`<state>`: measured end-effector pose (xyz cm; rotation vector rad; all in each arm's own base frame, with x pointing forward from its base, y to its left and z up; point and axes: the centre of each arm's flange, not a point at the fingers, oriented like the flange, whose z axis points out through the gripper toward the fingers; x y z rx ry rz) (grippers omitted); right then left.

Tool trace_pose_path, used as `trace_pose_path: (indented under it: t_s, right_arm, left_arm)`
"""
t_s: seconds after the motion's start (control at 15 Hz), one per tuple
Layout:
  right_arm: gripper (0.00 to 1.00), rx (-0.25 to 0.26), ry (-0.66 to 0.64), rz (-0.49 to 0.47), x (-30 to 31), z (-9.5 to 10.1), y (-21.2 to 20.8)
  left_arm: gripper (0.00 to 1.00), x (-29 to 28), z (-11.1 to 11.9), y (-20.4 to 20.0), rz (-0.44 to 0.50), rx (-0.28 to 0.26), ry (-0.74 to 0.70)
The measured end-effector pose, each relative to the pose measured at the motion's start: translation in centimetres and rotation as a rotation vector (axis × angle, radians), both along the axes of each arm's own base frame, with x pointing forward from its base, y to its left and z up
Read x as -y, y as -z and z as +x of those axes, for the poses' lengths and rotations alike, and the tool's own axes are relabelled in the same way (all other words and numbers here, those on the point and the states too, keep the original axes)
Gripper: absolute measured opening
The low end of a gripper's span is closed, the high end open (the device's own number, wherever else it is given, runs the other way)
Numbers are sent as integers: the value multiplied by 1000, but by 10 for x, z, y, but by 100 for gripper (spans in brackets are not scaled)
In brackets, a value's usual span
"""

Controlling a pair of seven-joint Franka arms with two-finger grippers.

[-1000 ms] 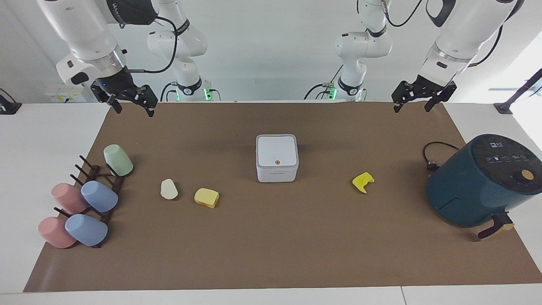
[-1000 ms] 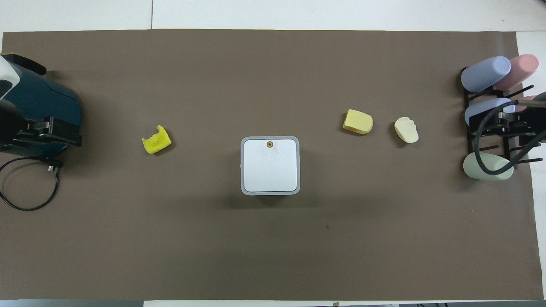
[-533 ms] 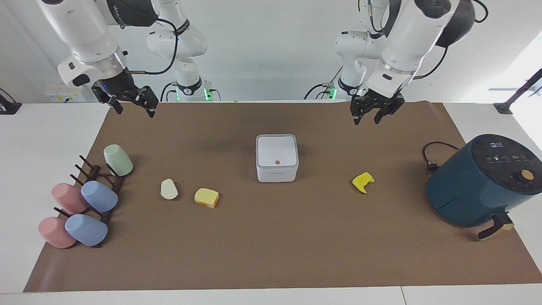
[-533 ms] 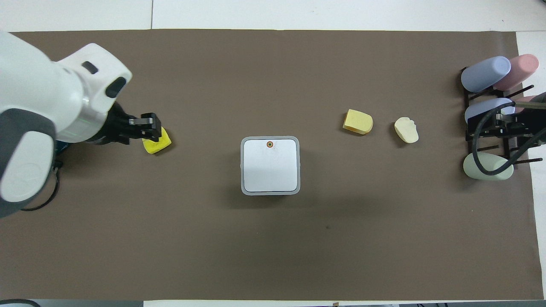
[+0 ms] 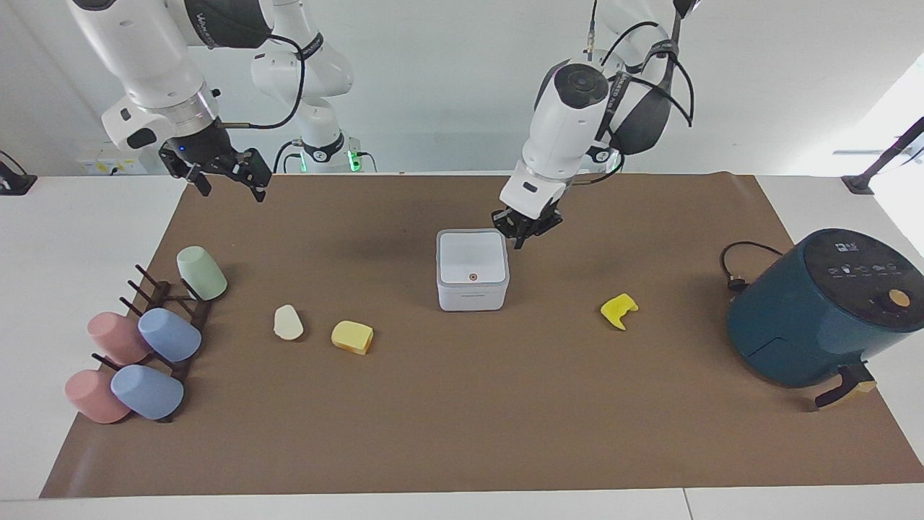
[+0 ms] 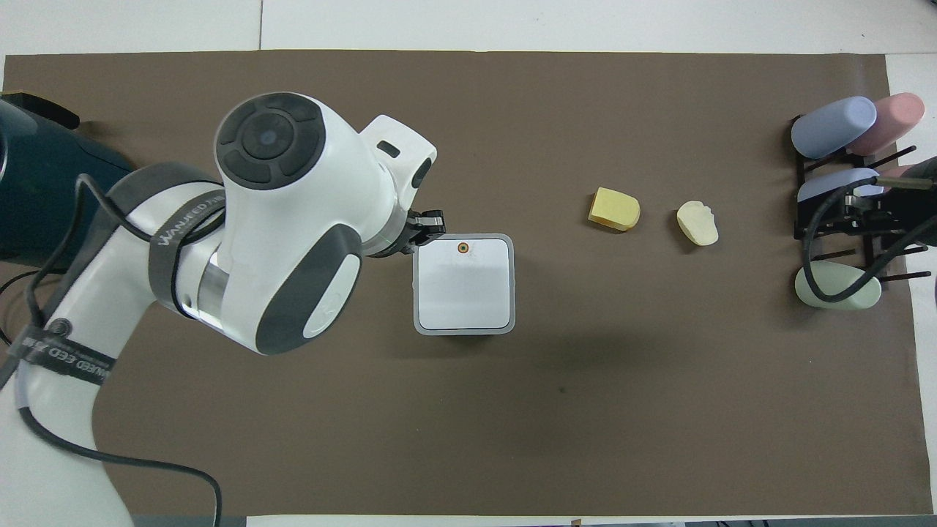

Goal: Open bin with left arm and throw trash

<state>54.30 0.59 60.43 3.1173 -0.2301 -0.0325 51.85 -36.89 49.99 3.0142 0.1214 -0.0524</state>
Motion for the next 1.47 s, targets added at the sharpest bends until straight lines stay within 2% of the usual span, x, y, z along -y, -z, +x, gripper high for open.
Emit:
trace_pose_path:
  t_s: [0.13, 0.33, 0.6, 0.73, 0.87, 1.0, 1.2, 1.47]
  right_arm:
    - [100, 41, -41, 0, 0, 1, 28]
    - [100, 73, -90, -1, -1, 3, 75]
    - [100, 142, -213, -6, 0, 29, 129]
    - [100, 158, -264, -8, 1, 42, 165]
    - [100, 189, -292, -12, -1, 49, 196]
    - [100, 215, -321, -15, -3, 48, 222]
    - [100, 194, -380, -12, -4, 37, 250]
    - [100, 169, -478, 40, -1, 34, 270]
  left_arm:
    - [1, 11, 1, 11, -9, 11, 5]
    - [1, 21, 6, 27, -21, 26, 10]
    - [1, 41, 4, 50, -26, 28, 31]
    - [1, 47, 1, 58, -22, 22, 40]
    - [1, 53, -4, 61, -19, 19, 52]
    - [1, 58, -7, 61, -18, 18, 61]
    - [1, 62, -10, 66, -14, 13, 69]
    - [1, 65, -12, 75, -1, 4, 77]
